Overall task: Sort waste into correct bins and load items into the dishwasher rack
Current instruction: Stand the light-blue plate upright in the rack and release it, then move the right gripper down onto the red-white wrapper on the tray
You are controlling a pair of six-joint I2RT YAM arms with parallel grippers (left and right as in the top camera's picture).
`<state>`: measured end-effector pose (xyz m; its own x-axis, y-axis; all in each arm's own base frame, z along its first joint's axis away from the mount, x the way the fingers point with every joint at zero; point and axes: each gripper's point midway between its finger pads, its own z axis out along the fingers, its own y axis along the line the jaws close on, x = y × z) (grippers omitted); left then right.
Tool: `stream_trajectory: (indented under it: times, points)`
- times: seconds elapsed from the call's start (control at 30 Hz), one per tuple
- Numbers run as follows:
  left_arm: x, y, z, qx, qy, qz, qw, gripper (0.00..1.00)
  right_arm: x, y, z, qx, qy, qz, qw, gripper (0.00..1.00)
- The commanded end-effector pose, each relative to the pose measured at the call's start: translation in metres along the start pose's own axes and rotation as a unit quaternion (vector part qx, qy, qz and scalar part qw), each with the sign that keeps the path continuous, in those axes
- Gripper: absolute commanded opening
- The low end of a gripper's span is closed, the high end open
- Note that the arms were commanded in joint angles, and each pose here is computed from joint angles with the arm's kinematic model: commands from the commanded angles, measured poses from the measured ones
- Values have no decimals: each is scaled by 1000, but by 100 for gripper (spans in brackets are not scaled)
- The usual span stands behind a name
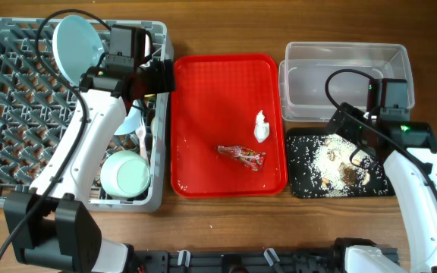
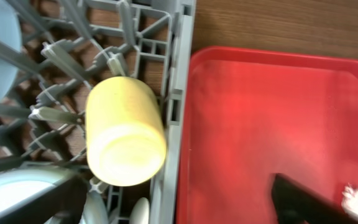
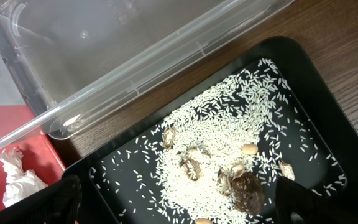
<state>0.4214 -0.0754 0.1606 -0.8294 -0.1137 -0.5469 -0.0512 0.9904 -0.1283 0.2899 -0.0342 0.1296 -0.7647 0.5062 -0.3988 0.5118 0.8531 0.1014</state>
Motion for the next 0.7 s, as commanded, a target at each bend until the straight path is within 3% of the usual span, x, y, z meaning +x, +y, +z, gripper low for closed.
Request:
stream_trajectory:
  times: [0.0,0.3,0.47,0.57,0.6,0.67]
  points:
    - [-1,15,4,-42,-7,-12,999,70,-3,2,-1,-2,-2,-5,1000,100]
    - [10,40,47,-115,14,-31,993,72,-3,2,-1,-2,-2,-5,1000,100]
    - [-16,35,32,-99,-40,-39,994,73,-3,2,-1,-2,-2,-5,1000,100]
    - [-18,5,4,-32,-47,-33,998,69,-3,2,-1,-2,-2,-5,1000,100]
    - [-16,-3,-4,-22,-46,-26,998,71,-3,2,-1,-2,-2,-4,1000,100]
    - [-18,-10,-19,-14,-58,-21,998,87,-3,2,-1,-2,-2,-5,1000,100]
